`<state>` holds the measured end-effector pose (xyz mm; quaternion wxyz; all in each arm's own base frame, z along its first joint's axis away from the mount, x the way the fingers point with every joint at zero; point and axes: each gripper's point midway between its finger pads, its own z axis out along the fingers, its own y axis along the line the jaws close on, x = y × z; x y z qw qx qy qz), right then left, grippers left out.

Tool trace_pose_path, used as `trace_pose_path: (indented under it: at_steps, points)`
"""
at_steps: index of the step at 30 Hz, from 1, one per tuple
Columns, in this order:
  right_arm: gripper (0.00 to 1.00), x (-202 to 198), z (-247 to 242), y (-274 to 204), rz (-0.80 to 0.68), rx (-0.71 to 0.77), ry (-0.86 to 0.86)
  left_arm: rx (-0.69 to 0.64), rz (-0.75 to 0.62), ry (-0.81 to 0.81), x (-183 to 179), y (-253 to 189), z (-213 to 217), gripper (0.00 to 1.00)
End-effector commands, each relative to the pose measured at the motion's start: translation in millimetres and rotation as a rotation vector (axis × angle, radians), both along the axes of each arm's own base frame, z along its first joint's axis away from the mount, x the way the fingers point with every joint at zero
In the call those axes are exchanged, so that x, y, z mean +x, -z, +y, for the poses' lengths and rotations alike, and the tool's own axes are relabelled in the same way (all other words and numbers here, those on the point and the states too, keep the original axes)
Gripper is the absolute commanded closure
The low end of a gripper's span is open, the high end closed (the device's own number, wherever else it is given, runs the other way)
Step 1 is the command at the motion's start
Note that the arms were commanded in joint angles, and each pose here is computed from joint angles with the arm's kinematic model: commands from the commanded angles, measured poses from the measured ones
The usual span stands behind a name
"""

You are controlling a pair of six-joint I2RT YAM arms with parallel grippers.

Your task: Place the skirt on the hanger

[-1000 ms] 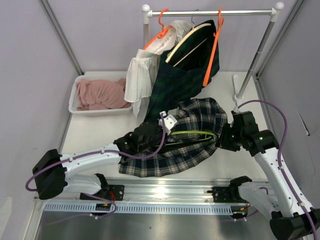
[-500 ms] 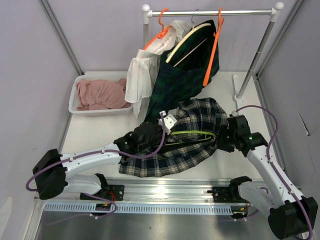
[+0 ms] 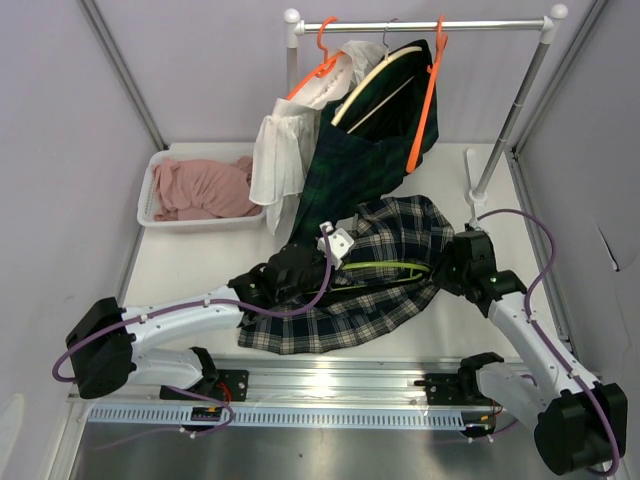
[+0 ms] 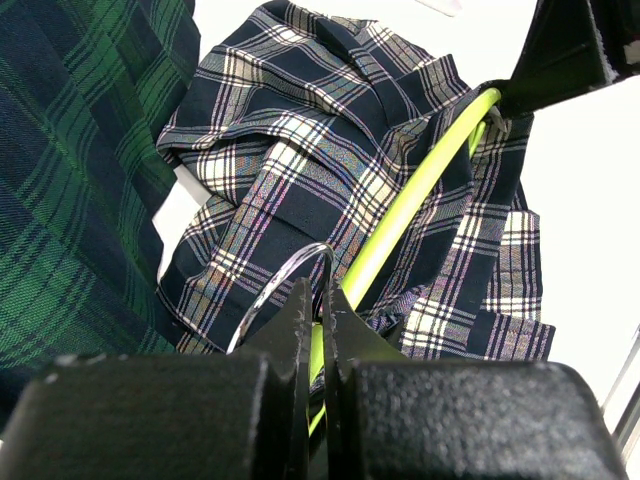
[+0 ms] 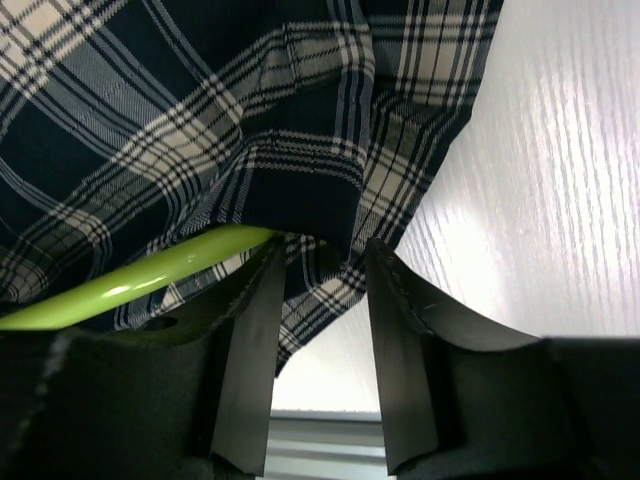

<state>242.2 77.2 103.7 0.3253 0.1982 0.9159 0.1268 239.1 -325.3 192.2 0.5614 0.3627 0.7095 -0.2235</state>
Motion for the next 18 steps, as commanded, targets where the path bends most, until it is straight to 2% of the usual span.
trace_pose_path:
  at_steps: [1,9,14,17,18]
  points:
    - [0.61,21.8,-4.6,-9.1,-0.079,-0.014,0.038,-0.085,-0.037,-0.017,8.1,-32.9,-3.9,1.00]
    - [0.70,25.8,-3.1,3.3,-0.065,-0.020,0.028,-0.082,-0.030,-0.007,7.3,-32.3,-6.0,1.00]
    - [0.92,27.4,-4.1,5.3,-0.071,-0.033,0.023,-0.089,-0.030,0.008,5.3,-35.3,-7.9,1.00]
    - [1.00,26.9,-6.4,1.8,-0.079,-0.052,0.024,-0.093,-0.032,0.017,4.5,-38.2,-9.5,1.00]
    - [1.00,27.9,-6.7,-1.8,-0.086,-0.054,0.025,-0.092,-0.031,0.017,4.5,-38.3,-9.5,1.00]
